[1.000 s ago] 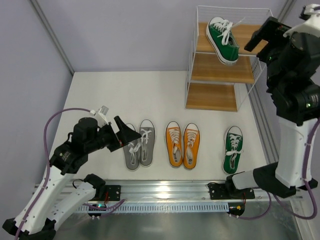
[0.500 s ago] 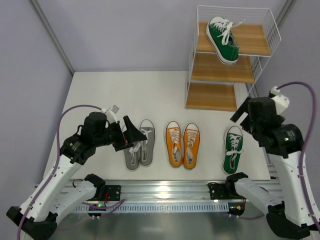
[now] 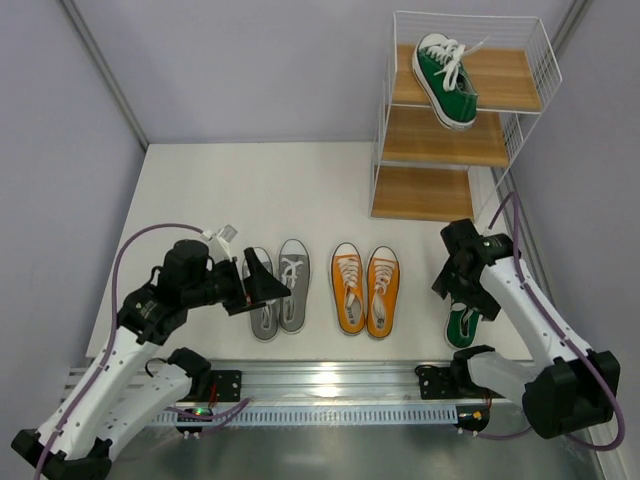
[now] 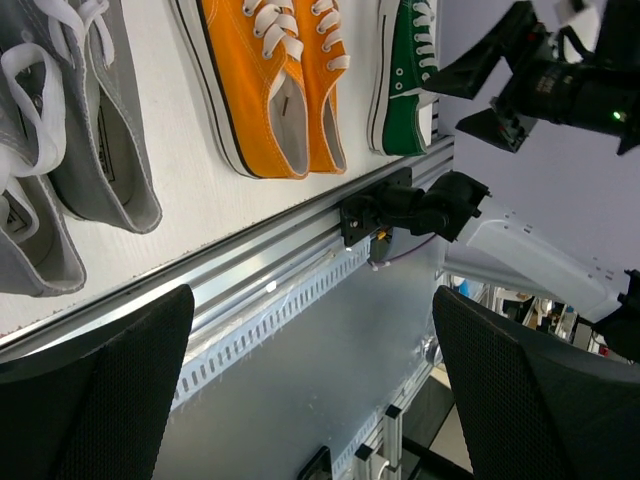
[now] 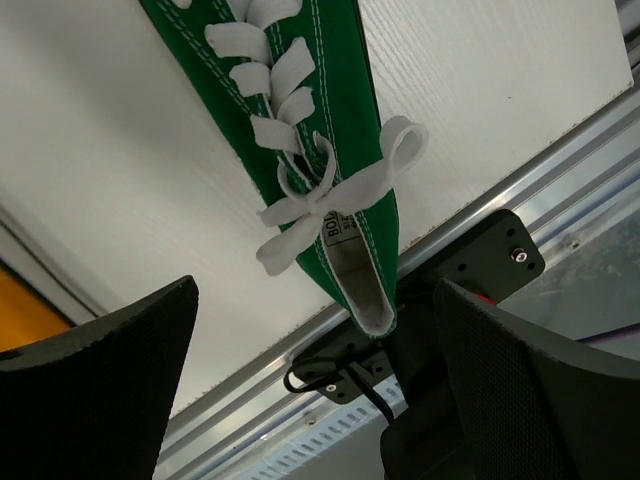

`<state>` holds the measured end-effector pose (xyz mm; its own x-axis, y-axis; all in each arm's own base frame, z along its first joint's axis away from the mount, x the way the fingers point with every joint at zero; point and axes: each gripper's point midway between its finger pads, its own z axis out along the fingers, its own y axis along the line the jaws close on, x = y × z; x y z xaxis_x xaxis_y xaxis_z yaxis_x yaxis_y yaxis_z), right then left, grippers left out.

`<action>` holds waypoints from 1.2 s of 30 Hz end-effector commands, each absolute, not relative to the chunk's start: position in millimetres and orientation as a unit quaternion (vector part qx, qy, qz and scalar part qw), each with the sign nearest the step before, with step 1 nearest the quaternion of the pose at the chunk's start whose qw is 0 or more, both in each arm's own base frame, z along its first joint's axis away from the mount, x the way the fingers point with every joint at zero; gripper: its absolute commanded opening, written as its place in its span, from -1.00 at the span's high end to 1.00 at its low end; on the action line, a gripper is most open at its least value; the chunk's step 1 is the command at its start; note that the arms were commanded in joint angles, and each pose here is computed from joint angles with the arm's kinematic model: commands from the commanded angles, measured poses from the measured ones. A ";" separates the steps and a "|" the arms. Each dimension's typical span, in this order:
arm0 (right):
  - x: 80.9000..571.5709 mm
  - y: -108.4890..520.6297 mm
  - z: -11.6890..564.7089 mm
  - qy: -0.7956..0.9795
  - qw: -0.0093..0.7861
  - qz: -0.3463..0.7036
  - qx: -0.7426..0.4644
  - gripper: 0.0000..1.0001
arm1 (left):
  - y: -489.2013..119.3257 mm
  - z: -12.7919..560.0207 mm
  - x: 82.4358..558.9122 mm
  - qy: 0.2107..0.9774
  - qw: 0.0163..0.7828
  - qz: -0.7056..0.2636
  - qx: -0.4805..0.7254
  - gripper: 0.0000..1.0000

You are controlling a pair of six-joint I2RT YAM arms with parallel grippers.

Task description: Place and organize the shoes onto the shoe shelf

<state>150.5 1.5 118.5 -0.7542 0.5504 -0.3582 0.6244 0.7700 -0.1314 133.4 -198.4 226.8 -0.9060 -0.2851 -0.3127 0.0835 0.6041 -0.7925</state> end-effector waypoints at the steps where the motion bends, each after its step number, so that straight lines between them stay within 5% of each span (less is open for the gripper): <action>1: 167.4 -0.1 98.8 0.927 0.146 -0.120 0.325 -1.00 | -193.7 228.6 124.6 0.864 0.226 -0.448 -0.043 -1.00; 9: 187.2 -24.3 63.8 0.928 0.107 -0.170 0.314 -0.98 | -188.8 230.6 123.3 0.861 0.241 -0.445 -0.045 -1.00; 12: 194.4 -29.3 44.1 0.929 0.094 -0.178 0.311 -0.50 | -188.9 233.2 124.7 0.861 0.244 -0.445 -0.046 -0.99; 13: 198.6 -28.8 39.7 0.931 0.093 -0.173 0.307 -0.16 | -188.5 234.6 125.1 0.860 0.246 -0.445 -0.046 -0.99; 14: 197.6 -25.9 34.6 0.934 0.080 -0.168 0.305 0.47 | -187.7 234.4 125.1 0.861 0.247 -0.442 -0.046 -1.00; 16: 198.4 -23.8 35.6 0.935 0.081 -0.160 0.305 0.87 | -185.1 236.7 124.5 0.862 0.252 -0.438 -0.046 -0.99; 22: 193.5 -15.6 100.5 0.928 0.182 -0.093 0.311 0.92 | -183.1 238.0 126.0 0.863 0.256 -0.433 -0.052 -0.99; 36: 160.7 0.6 355.0 0.863 0.471 0.044 0.180 0.92 | -205.3 250.8 151.2 0.863 0.242 -0.442 -0.030 -0.99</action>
